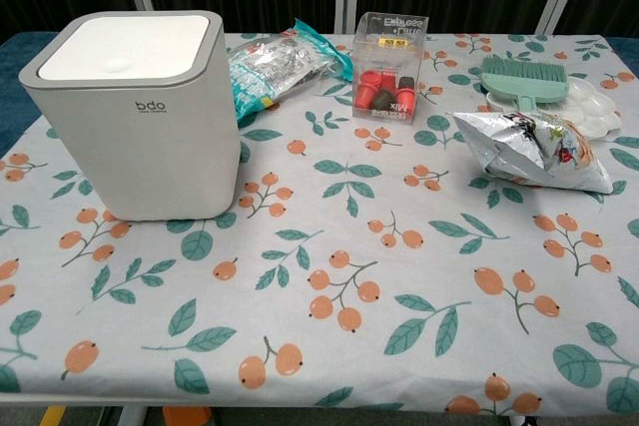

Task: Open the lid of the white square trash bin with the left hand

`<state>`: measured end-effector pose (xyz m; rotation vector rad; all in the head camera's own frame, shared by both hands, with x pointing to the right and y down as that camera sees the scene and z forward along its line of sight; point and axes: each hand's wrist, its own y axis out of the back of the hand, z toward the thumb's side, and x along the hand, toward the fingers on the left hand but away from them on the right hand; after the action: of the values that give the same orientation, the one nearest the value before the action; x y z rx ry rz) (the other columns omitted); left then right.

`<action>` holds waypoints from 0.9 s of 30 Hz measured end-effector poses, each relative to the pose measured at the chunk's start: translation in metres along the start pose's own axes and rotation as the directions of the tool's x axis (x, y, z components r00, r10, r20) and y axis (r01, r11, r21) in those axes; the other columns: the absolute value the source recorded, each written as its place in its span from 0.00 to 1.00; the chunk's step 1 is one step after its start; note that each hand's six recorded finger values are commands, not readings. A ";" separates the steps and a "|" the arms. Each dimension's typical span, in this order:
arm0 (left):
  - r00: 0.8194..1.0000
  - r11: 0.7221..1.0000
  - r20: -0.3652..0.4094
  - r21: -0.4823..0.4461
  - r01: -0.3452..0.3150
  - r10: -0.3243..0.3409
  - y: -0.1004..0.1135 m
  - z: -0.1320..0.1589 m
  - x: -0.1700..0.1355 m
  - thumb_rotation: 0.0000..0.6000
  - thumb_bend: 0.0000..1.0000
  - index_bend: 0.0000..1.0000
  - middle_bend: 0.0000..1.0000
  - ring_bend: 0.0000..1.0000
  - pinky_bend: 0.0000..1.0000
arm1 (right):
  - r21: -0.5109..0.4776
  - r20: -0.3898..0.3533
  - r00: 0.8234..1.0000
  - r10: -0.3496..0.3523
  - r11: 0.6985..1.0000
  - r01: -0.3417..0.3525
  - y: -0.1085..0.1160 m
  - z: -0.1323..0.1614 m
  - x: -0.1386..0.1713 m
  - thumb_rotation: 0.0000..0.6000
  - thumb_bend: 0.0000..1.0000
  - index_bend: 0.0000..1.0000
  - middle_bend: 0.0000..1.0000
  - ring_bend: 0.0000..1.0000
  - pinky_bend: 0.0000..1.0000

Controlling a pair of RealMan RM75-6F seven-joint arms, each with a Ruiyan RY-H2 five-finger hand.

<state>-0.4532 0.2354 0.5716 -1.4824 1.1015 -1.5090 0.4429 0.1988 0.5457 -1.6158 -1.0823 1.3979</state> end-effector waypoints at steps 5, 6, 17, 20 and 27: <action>1.000 1.000 -0.007 0.003 -0.003 0.003 -0.001 0.000 0.001 1.00 0.05 0.16 0.15 0.12 0.00 | 0.000 -0.002 1.000 0.008 1.000 -0.008 -0.002 0.001 -0.002 1.00 0.20 0.00 0.01 0.00 0.00; 1.000 1.000 -0.004 0.005 -0.001 0.001 -0.001 0.000 0.001 1.00 0.05 0.16 0.15 0.12 0.00 | -0.001 -0.001 1.000 0.009 1.000 -0.009 -0.002 0.001 -0.002 1.00 0.20 0.00 0.01 0.00 0.00; 0.995 1.000 0.098 -0.012 -0.023 0.024 0.006 0.017 0.012 1.00 0.05 0.16 0.15 0.12 0.00 | -0.006 -0.001 0.999 0.032 0.999 -0.032 -0.008 -0.001 -0.001 1.00 0.21 0.00 0.01 0.00 0.00; 0.980 0.998 0.194 -0.053 -0.027 0.037 0.011 0.035 0.019 1.00 0.05 0.16 0.15 0.12 0.00 | -0.007 -0.005 0.999 0.037 0.999 -0.037 -0.010 0.000 -0.003 1.00 0.21 0.00 0.01 0.00 0.00; 0.868 0.996 0.495 -0.087 0.013 0.032 0.019 0.098 0.048 1.00 0.01 0.16 0.15 0.12 0.00 | -0.002 -0.011 0.999 0.049 0.999 -0.049 -0.012 0.001 -0.007 1.00 0.21 0.00 0.01 0.00 0.00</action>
<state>-0.3593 0.1763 0.5672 -1.7911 0.8626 -0.9884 0.4397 0.1974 0.5594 -1.6593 -1.0446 1.4186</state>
